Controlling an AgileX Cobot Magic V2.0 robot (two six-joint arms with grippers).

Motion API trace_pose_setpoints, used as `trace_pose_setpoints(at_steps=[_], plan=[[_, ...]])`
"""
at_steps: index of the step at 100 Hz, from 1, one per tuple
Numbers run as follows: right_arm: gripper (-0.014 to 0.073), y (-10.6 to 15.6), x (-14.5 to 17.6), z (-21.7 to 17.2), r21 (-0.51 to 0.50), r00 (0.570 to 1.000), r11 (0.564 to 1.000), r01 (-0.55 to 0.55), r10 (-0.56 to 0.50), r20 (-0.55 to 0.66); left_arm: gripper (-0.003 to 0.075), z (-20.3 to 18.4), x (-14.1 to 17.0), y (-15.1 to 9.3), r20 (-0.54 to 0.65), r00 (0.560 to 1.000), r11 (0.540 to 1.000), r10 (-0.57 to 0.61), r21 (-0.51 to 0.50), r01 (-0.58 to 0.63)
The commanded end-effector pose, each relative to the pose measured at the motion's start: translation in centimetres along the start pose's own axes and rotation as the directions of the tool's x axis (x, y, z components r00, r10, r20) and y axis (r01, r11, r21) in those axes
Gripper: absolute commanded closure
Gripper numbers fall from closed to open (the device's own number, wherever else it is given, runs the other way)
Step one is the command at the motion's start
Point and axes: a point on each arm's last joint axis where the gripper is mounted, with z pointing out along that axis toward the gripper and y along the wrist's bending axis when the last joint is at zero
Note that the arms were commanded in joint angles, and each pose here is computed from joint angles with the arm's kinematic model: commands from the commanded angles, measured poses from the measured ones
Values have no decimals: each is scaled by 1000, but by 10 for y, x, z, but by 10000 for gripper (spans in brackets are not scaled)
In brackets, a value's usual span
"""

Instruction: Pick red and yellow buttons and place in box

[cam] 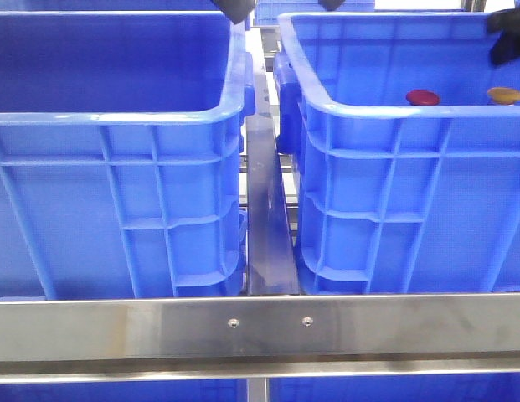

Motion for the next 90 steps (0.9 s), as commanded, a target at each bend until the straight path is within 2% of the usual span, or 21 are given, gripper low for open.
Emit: trace_pose_setpoints(at_steps=[1, 10, 17, 47, 68, 90], plan=[[192, -2, -29, -39, 32, 994, 999, 16, -20, 110, 70, -28, -12, -7, 135, 991, 1000, 11, -5, -10], [218, 1, -29, -64, 50, 991, 999, 17, -23, 131, 70, -28, -12, -7, 135, 991, 1000, 11, -5, -10], [270, 4, -26, -83, 57, 989, 998, 18, -26, 146, 70, -28, -12, -7, 138, 990, 1000, 11, -6, -10], [668, 21, 1, -167, 60, 975, 998, 28, -40, 220, 70, -29, -18, -5, 200, 980, 1000, 12, -23, -7], [664, 33, 34, -218, 56, 959, 998, 38, -52, 278, 76, -30, -20, -5, 224, 974, 1000, 12, -29, -6], [664, 45, 72, -265, 60, 923, 997, 54, -73, 379, 139, -30, -22, -4, 241, 970, 999, 13, -34, -5]])
